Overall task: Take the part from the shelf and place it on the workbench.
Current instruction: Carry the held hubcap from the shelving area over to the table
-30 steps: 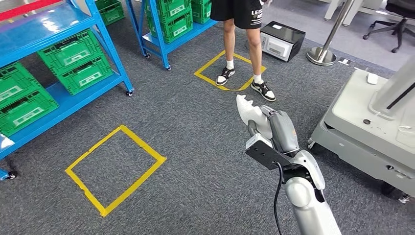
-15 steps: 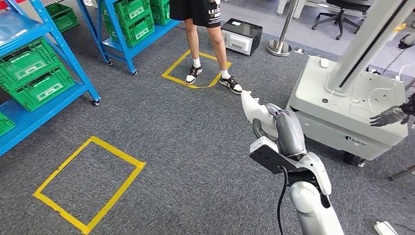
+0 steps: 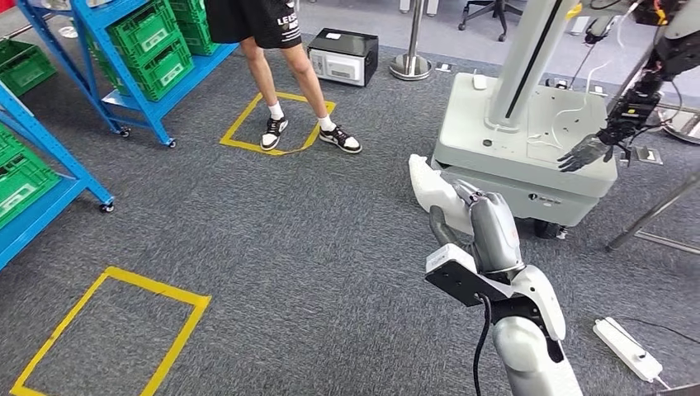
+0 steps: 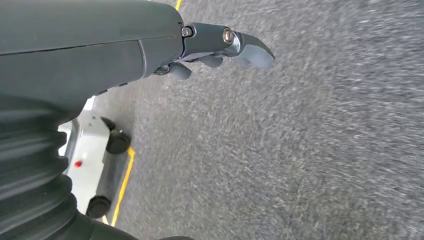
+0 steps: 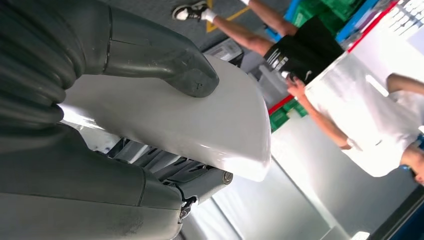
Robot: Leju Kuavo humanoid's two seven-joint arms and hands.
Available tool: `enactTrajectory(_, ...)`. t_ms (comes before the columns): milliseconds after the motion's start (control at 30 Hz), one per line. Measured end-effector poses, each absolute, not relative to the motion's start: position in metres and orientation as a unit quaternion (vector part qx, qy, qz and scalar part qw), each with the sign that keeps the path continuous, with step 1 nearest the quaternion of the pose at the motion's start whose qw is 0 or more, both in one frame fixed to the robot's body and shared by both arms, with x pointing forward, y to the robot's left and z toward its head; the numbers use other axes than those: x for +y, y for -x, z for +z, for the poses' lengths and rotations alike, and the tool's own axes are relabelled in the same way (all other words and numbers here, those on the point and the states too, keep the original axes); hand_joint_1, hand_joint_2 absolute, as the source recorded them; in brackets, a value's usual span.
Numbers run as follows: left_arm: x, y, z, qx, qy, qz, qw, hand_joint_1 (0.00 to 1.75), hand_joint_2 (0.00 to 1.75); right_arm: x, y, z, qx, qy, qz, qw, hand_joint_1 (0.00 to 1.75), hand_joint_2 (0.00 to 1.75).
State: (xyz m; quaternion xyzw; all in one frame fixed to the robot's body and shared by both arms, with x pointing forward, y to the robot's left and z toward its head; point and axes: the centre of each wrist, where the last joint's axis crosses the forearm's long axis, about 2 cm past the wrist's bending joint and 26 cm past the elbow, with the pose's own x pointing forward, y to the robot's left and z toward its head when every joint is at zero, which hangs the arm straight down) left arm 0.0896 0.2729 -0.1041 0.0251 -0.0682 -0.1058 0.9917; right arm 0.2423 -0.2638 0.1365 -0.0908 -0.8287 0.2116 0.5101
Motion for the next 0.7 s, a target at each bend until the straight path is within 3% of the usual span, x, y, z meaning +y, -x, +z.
enactTrajectory(700,0.284,-0.065,-0.109,-0.063,-0.044,-0.071,0.995,0.00,1.75,-0.268,-0.243,0.143,-0.837,0.095,0.214,0.494,1.75,1.75)
